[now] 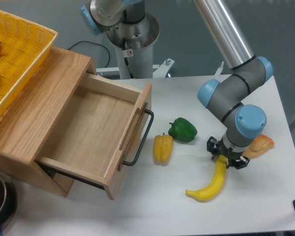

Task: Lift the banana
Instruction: 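Close the gripper on the banana's stem end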

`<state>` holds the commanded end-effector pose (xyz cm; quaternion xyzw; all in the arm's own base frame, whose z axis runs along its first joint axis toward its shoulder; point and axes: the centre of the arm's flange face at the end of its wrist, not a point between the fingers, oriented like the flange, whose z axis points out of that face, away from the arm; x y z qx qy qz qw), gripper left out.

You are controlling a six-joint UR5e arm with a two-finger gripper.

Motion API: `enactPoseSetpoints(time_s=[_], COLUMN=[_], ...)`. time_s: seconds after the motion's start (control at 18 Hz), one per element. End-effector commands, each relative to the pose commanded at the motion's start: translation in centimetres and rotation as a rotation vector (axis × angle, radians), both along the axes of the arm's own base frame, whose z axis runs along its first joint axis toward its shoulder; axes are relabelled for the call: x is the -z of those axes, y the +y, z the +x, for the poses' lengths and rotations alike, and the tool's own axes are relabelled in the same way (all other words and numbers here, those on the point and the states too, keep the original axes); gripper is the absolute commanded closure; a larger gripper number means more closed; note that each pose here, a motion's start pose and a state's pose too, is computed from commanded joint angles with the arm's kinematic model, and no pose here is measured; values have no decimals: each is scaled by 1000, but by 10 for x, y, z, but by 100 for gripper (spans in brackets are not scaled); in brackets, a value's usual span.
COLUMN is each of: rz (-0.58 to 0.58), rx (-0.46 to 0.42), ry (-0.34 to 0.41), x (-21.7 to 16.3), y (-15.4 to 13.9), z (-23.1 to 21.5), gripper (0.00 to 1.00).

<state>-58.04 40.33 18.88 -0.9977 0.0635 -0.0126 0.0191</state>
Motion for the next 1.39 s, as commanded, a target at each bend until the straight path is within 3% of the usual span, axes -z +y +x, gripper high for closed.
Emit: enactPoseSetpoints(time_s=[0.39,0.67,0.78,1.39], rz=[27,26,23,20], rx=[2,2,9,66], ry=[47,44,44,29], x=[-42,-40,-40,-21], y=[0,0,4,29], z=[4,5,8,23], gripper=[63,63,38,28])
